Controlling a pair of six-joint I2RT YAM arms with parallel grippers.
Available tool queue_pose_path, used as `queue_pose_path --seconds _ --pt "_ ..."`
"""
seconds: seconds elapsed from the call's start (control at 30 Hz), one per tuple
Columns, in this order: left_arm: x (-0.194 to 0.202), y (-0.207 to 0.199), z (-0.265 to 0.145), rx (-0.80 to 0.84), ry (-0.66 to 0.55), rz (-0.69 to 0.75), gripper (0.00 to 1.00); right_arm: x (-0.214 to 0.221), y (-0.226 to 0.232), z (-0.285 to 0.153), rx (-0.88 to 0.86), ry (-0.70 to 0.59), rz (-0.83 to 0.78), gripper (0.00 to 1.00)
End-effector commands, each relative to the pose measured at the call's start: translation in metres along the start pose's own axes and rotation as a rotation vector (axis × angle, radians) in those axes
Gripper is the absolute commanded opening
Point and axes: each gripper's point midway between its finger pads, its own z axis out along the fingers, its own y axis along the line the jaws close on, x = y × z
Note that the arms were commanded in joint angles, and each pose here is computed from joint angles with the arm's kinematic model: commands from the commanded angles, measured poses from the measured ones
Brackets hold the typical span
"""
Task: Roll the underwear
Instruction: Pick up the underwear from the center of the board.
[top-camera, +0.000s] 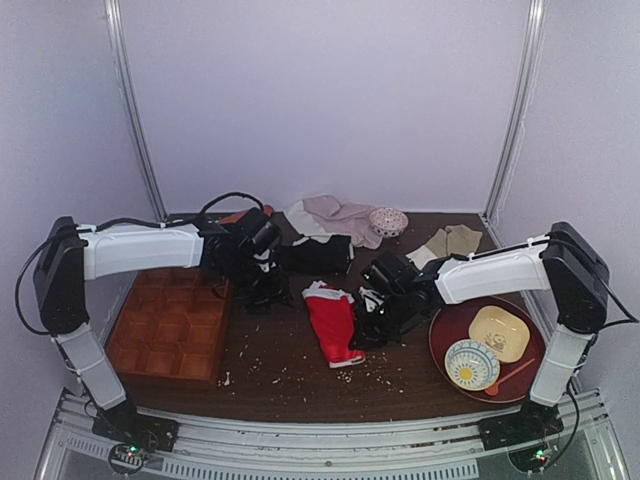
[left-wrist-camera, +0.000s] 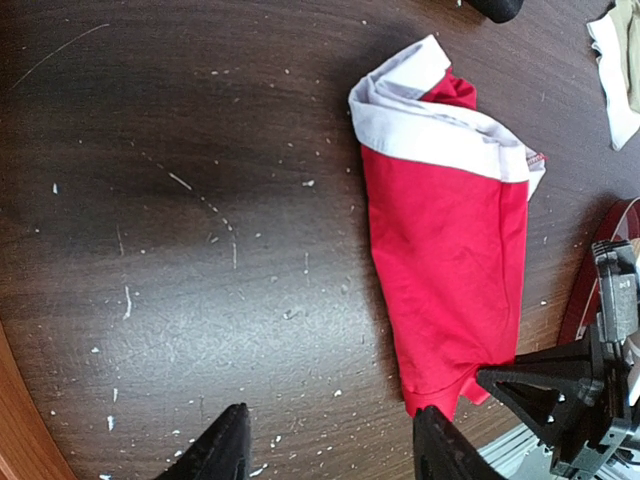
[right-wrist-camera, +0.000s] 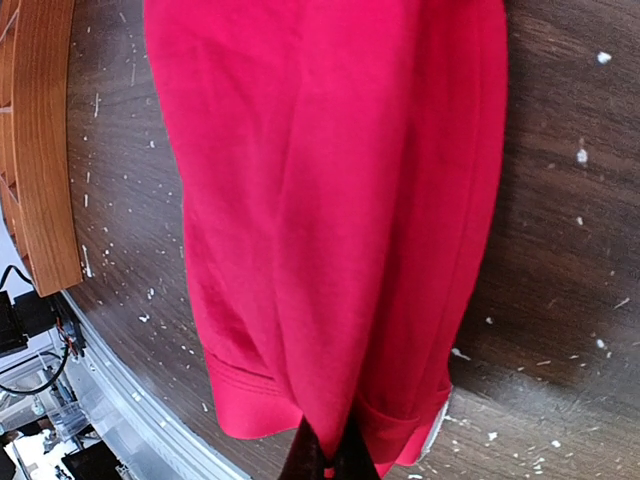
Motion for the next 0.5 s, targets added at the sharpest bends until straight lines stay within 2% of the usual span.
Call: queue_pose_path --seconds 0.0,0.33,0.47 --pt "-0.006 -0.02 0.0 0.051 -0.017 0.039 0.56 -0.004 -0.012 -0.003 0.018 -0.03 0.007 0.0" --pt "0.007 -0.04 0.01 0.154 0.06 0.013 0.57 -0.002 -0.036 0.012 0.053 -0.009 0.037 0.0" --pt "0.021 -0.047 0.023 0.244 0.115 -0.069 0.65 -0.001 -0.038 0.019 0.047 0.007 0.04 0.0"
